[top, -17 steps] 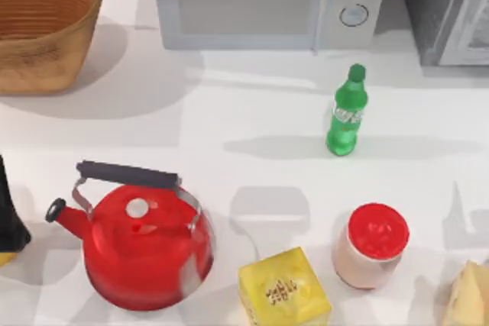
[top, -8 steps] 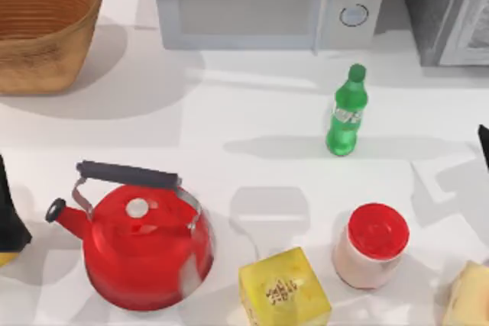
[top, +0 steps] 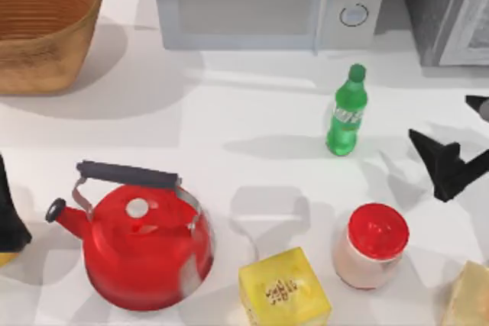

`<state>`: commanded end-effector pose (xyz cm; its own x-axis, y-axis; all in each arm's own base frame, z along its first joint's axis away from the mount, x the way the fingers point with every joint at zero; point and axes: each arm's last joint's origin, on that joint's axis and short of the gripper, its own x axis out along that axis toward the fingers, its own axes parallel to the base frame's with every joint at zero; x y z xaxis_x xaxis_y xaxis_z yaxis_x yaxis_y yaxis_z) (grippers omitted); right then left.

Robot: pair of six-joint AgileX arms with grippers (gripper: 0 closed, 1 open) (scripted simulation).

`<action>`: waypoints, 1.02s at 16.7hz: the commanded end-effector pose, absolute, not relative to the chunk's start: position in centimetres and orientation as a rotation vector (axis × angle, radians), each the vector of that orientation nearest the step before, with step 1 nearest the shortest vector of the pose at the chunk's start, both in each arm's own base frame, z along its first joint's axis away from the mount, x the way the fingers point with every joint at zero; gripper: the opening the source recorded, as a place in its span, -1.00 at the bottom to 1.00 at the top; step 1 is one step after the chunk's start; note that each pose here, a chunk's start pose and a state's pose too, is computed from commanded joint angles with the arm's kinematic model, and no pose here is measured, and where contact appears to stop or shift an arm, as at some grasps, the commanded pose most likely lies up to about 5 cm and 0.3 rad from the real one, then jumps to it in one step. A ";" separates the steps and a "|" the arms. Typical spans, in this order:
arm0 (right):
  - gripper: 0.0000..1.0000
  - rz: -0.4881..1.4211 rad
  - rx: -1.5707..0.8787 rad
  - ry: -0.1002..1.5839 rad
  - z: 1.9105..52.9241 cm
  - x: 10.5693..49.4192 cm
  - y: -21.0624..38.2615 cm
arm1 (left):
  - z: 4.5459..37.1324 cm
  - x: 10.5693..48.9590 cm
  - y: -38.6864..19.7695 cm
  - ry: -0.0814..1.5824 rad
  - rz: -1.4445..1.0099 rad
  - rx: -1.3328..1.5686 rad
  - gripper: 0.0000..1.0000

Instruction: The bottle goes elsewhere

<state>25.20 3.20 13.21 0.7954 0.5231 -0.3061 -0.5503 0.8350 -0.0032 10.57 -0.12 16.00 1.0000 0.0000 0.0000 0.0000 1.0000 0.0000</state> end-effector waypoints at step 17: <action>1.00 0.766 -0.114 0.280 10.2 29.6 6.8 | 16.0 10.6 -0.1 0.000 0.000 0.000 1.00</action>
